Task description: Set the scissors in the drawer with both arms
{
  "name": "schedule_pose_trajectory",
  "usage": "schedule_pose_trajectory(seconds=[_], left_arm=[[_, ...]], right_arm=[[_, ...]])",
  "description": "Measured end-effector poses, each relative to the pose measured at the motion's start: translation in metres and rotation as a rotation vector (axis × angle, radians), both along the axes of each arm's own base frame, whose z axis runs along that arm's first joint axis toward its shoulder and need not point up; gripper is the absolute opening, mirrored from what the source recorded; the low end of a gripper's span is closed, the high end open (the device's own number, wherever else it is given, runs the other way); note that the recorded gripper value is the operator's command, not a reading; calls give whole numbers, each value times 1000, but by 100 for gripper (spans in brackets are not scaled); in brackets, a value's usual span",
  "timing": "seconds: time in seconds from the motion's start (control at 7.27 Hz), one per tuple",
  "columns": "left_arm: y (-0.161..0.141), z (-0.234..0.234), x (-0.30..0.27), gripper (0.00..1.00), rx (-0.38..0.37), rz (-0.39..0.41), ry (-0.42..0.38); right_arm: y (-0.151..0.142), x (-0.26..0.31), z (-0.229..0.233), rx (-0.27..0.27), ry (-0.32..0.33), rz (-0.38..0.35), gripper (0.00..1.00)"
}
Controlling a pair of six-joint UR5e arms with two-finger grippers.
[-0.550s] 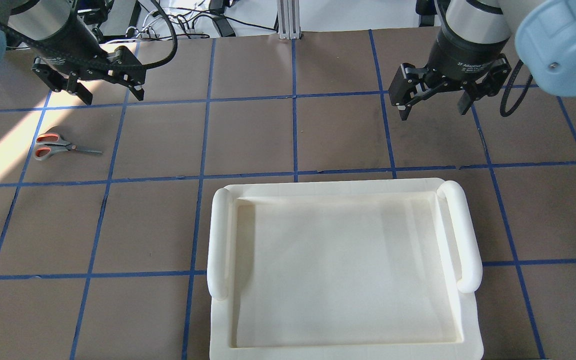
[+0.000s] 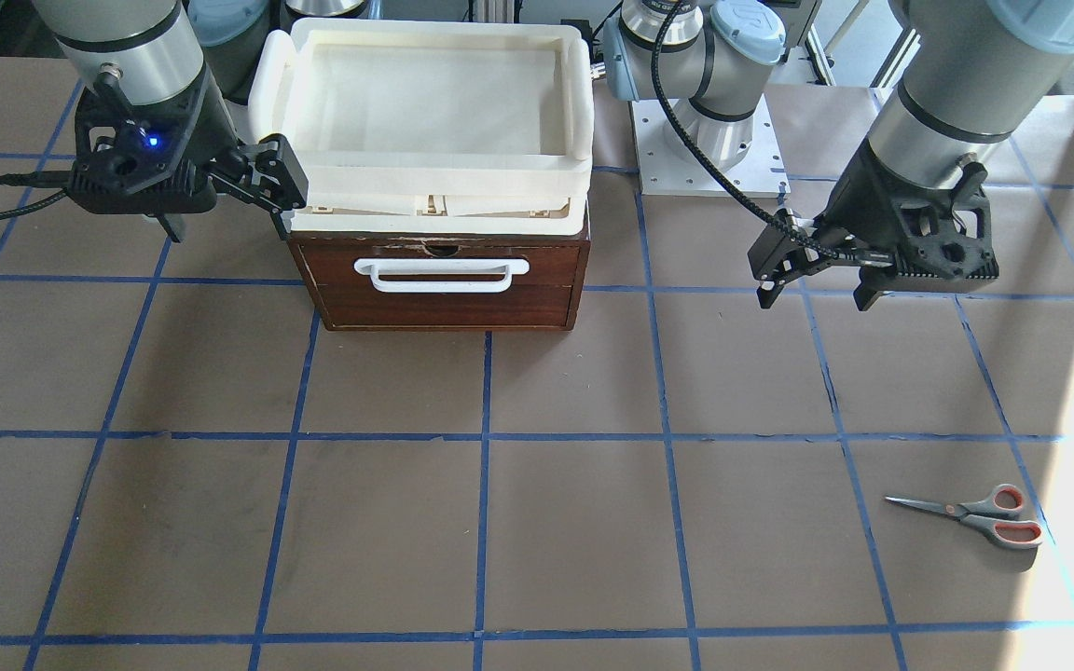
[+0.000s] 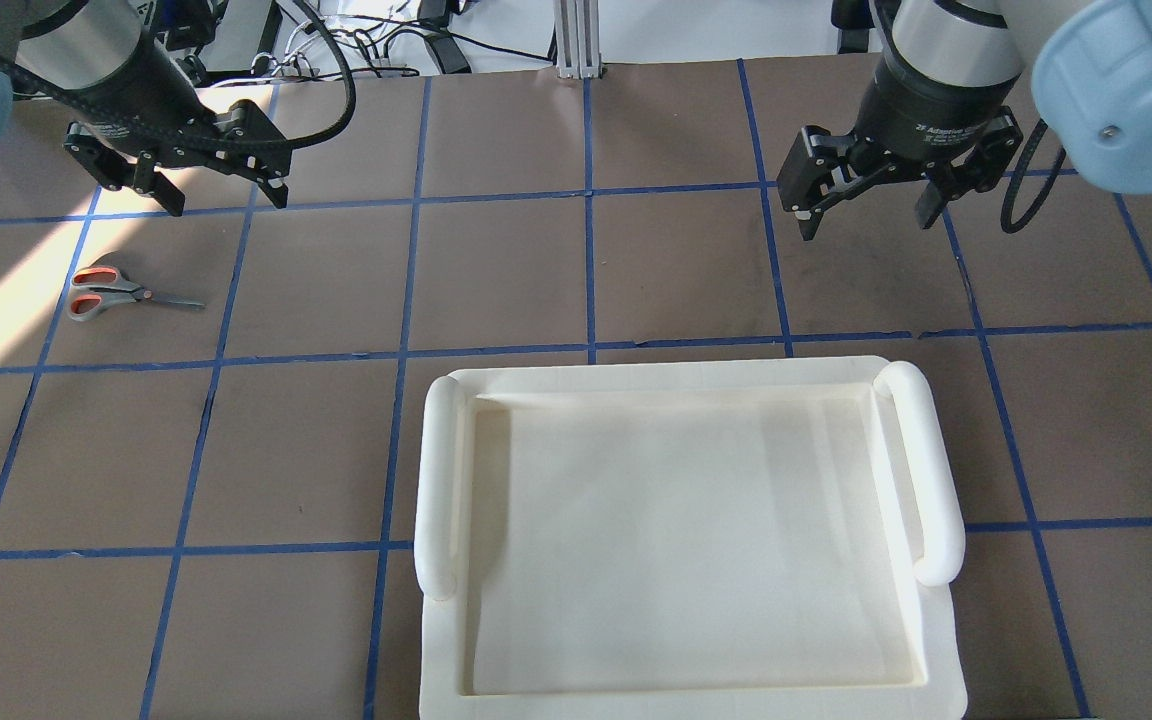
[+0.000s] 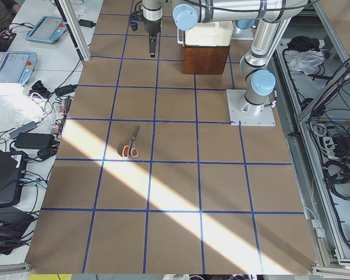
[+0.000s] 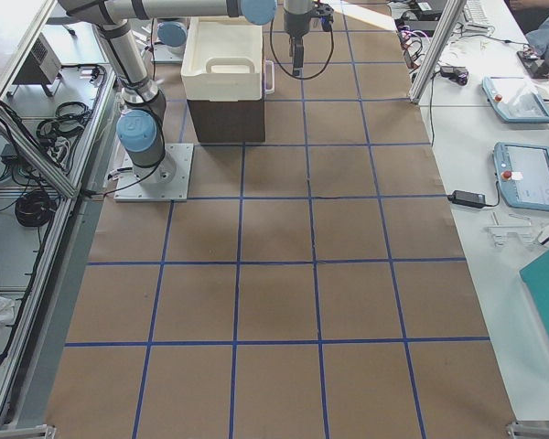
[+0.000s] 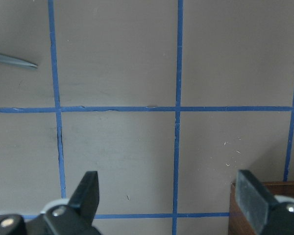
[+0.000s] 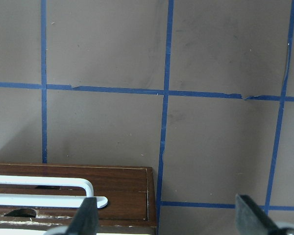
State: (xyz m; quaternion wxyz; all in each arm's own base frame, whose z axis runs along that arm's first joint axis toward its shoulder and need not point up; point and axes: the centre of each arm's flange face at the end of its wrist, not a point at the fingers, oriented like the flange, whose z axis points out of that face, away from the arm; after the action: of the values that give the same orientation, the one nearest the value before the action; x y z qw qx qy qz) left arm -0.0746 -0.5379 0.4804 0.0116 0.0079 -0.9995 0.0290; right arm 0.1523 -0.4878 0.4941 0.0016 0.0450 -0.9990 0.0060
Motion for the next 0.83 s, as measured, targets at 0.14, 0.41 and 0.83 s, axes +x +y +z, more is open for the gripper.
schedule_pose_trajectory(seconds=[0.14,0.41,0.83], left_arm=[[-1,-2,4,100,2,-1,-3],[-8,-6,23,100,4,-114,-10],[-22,-27,95,100,21,-537,-25]], right_arm=[[1,7,0,-2,-29,97,100],[-2,34,-14,21,-84,326,100],[-28,76,-53,52,-113,691,100]])
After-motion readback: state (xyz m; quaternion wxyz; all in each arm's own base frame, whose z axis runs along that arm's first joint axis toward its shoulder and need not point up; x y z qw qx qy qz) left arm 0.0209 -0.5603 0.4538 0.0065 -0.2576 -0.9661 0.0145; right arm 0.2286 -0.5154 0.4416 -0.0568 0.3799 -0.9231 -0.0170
